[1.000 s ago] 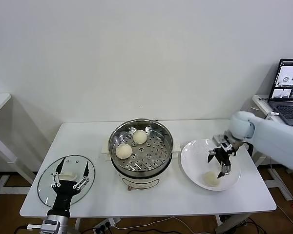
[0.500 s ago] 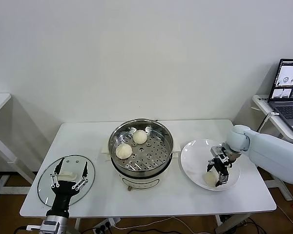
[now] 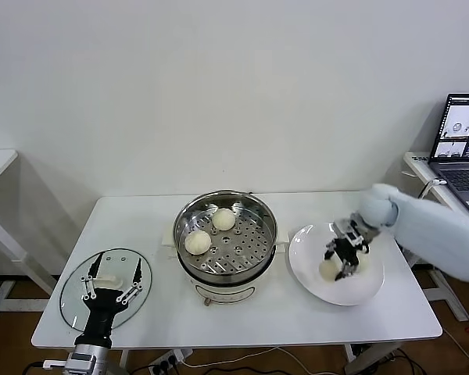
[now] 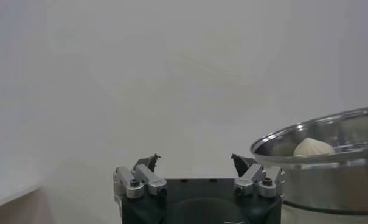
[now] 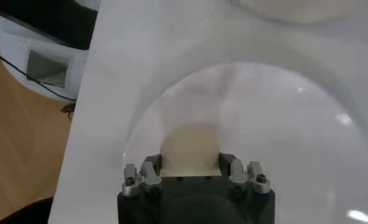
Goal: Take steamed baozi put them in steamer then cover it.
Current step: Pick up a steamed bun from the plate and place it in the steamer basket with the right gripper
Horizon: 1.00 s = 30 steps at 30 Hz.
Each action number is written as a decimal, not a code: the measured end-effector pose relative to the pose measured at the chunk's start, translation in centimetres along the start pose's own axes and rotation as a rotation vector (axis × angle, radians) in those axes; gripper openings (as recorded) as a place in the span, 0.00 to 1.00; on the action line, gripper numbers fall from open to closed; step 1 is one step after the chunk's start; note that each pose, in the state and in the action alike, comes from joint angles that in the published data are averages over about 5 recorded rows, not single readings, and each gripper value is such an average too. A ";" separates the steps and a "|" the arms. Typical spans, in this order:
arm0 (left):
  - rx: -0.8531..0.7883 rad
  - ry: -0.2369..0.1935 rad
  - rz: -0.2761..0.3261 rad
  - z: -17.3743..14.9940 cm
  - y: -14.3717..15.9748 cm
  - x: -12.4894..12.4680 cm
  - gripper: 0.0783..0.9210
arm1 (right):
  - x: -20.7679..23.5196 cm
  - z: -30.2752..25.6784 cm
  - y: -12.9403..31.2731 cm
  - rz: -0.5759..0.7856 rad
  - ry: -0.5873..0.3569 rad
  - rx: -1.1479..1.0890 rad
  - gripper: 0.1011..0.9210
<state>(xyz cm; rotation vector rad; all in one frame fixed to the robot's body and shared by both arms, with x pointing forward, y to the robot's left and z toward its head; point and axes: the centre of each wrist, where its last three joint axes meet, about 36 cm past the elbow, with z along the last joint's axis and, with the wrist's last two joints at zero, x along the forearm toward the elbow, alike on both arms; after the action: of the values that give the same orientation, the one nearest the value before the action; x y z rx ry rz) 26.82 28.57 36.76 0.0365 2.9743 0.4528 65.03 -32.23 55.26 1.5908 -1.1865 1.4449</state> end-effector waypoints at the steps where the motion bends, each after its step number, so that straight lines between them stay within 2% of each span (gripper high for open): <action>1: 0.000 -0.001 0.001 0.0 0.0 0.0 0.88 | 1.0 -0.6 -0.7 0.011 0.001 0.034 0.66; 8: -0.003 -0.009 0.002 -0.3 0.1 0.0 0.88 | 8.2 -7.2 -5.4 0.087 0.032 0.371 0.68; 13: -0.001 -0.011 0.002 -0.4 0.0 0.0 0.88 | 10.3 -13.5 -7.6 0.100 0.055 0.657 0.68; 22: -0.003 -0.019 0.000 -0.4 0.2 0.0 0.88 | 8.4 -23.2 -8.4 0.049 0.063 1.080 0.68; 30: -0.003 -0.022 0.002 -0.3 0.2 0.0 0.88 | 5.1 -28.2 -8.2 -0.009 0.049 1.313 0.69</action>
<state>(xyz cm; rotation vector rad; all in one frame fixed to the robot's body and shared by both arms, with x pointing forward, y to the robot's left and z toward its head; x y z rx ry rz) 26.74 28.69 37.09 0.0432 2.9521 0.4545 62.08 -4.37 65.57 2.2655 -0.0401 2.4372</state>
